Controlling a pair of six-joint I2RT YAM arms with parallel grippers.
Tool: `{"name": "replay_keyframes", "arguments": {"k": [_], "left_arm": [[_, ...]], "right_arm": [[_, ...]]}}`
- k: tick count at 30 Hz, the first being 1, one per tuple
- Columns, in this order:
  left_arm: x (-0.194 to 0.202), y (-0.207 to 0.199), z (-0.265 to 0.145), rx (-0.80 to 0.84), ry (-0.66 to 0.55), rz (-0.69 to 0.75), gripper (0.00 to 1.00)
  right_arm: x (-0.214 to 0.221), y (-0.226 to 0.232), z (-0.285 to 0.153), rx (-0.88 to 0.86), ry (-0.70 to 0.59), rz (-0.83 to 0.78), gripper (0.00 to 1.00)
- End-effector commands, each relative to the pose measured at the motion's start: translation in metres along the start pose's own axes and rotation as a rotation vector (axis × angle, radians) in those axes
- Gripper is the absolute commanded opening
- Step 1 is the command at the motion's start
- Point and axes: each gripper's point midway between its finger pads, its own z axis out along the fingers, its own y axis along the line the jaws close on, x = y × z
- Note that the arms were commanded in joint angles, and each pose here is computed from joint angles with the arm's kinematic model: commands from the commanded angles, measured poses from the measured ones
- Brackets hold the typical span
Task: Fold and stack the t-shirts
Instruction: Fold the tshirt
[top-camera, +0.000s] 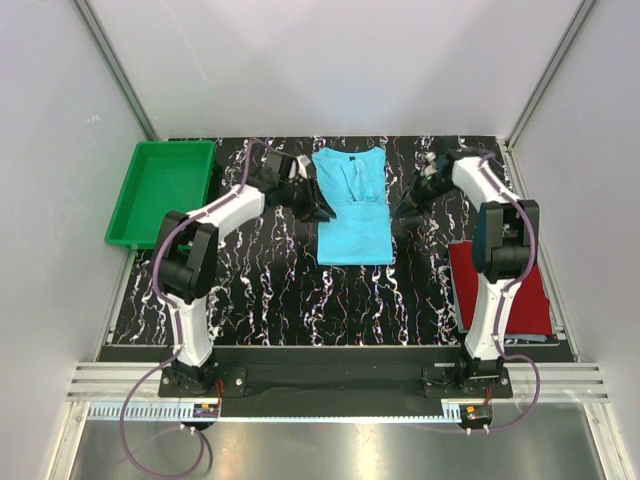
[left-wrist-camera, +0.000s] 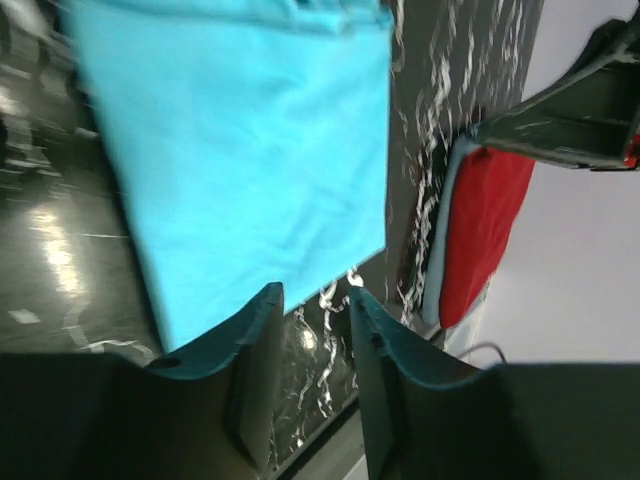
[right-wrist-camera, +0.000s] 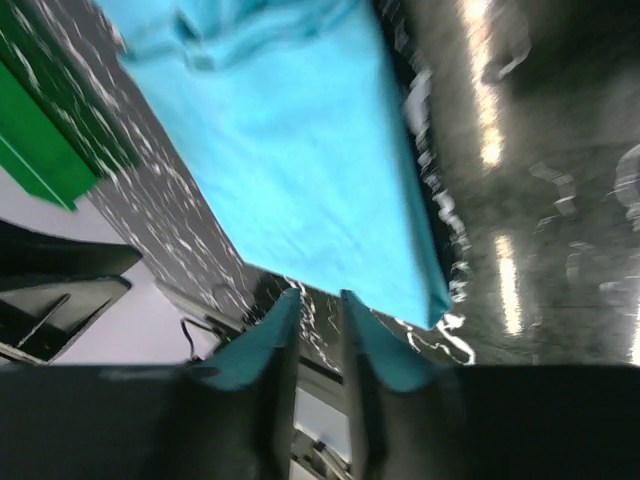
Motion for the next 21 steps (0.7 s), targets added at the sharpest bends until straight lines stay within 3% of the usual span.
{"name": "replay_keyframes", "arguments": {"k": [1, 4, 7, 15, 21], "left_arm": [[0.027, -0.005, 0.017, 0.065, 0.086, 0.020, 0.33], [0.036, 0.012, 0.026, 0.042, 0.105, -0.002, 0.30], [0.050, 0.031, 0.030, 0.005, 0.128, -0.024, 0.28], [0.095, 0.086, 0.033, -0.109, 0.203, -0.085, 0.27], [0.099, 0.079, 0.011, -0.148, 0.186, 0.015, 0.27]], "right_arm": [[0.037, 0.026, 0.010, -0.073, 0.027, -0.106, 0.24], [0.067, 0.021, 0.029, -0.096, 0.091, -0.102, 0.12], [0.089, 0.011, 0.042, -0.102, 0.139, -0.088, 0.07], [0.106, -0.037, 0.059, 0.009, 0.151, -0.074, 0.04], [0.124, -0.048, 0.047, 0.020, 0.154, -0.053, 0.05]]}}
